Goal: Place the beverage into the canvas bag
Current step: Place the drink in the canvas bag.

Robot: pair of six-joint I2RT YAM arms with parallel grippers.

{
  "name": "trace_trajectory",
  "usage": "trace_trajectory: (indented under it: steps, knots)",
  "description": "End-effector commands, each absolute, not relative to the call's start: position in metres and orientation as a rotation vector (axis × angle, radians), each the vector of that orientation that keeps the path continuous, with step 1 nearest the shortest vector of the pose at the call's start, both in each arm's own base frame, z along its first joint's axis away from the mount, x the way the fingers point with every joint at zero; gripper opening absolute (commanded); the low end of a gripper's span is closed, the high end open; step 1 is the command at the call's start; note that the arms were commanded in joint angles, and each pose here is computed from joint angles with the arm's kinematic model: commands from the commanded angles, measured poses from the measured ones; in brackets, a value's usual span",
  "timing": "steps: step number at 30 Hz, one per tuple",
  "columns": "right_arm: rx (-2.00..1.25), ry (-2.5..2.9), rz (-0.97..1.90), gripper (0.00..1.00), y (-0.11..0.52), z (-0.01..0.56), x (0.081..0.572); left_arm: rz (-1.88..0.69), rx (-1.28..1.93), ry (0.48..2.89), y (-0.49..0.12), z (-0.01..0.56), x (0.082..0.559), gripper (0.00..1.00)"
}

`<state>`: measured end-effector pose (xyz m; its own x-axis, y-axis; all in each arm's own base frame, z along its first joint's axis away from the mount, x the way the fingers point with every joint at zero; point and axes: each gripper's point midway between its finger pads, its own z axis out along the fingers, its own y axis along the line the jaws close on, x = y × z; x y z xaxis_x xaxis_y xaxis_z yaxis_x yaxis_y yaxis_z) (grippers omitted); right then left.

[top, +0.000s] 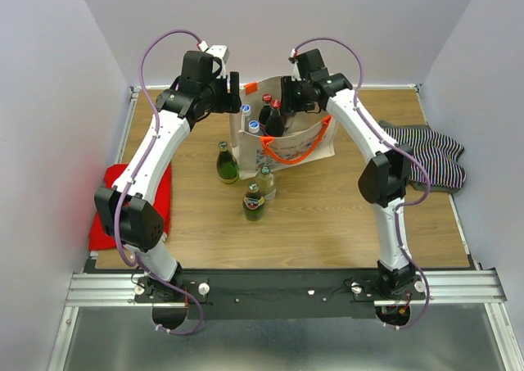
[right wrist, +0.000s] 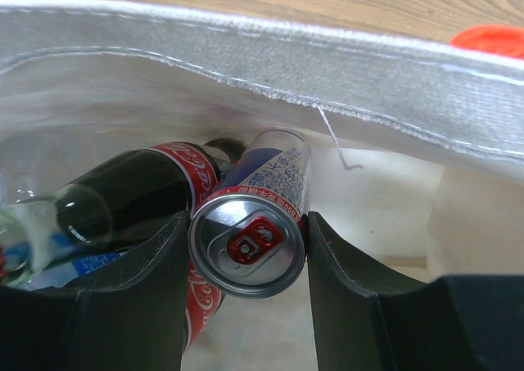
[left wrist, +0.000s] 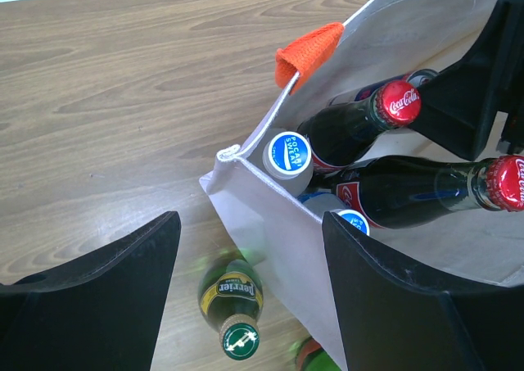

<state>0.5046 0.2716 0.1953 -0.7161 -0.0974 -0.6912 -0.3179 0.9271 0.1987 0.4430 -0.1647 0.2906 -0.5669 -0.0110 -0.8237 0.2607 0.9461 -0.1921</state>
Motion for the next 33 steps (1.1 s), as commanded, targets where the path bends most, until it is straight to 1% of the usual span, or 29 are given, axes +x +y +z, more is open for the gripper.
trace_trajectory:
  steps: [1,26,33]
  knots:
    - [-0.289,2.273,0.441,0.01,0.280,0.212,0.522,-0.375,0.197,2.108,-0.164,0.310,0.440,0.79]
    - [-0.246,2.249,0.456,0.01,0.291,0.191,0.545,-0.377,0.208,2.123,-0.165,0.302,0.441,0.79]
    - [-0.239,2.265,0.451,0.01,0.293,0.175,0.550,-0.376,0.203,2.125,-0.165,0.301,0.441,0.79]
